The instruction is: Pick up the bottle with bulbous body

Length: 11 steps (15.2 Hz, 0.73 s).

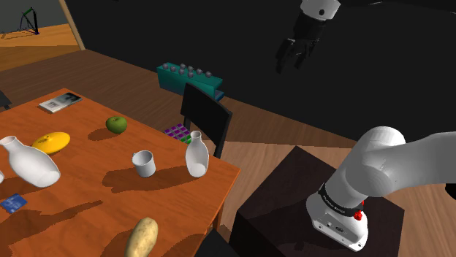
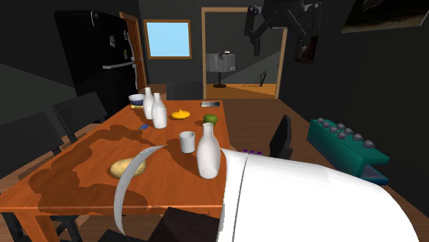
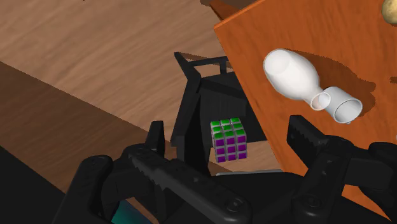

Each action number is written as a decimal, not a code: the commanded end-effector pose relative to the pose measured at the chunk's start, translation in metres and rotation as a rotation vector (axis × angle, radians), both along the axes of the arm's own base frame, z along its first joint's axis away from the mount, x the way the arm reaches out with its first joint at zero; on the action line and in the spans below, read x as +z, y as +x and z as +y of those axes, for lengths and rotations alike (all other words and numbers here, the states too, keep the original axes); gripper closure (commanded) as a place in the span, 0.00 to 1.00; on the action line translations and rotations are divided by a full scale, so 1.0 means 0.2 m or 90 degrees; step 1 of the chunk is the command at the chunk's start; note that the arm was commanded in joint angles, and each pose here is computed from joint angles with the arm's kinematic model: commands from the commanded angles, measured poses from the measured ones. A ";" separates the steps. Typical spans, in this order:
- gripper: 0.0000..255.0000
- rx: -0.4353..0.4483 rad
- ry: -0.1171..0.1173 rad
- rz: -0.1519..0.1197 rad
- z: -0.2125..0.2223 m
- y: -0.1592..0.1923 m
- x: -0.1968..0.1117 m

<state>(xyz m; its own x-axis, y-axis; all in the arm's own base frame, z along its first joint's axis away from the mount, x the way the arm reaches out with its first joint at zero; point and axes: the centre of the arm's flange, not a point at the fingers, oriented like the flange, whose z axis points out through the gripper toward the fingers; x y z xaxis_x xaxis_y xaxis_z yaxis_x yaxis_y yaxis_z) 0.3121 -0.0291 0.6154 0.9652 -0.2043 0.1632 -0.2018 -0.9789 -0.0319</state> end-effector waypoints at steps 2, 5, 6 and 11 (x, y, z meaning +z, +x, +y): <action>0.00 -0.001 0.000 0.000 0.04 0.03 -0.04; 0.00 -0.003 0.000 0.002 0.16 0.12 -0.18; 0.00 -0.003 0.000 0.002 0.19 0.15 -0.22; 0.00 -0.006 -0.001 0.004 0.39 0.30 -0.44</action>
<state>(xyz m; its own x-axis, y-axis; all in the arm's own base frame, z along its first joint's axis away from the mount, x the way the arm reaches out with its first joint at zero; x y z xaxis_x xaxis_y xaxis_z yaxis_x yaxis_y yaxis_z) 0.3659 0.0414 0.5364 0.9646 -0.2124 0.1566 -0.2105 -0.9772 -0.0288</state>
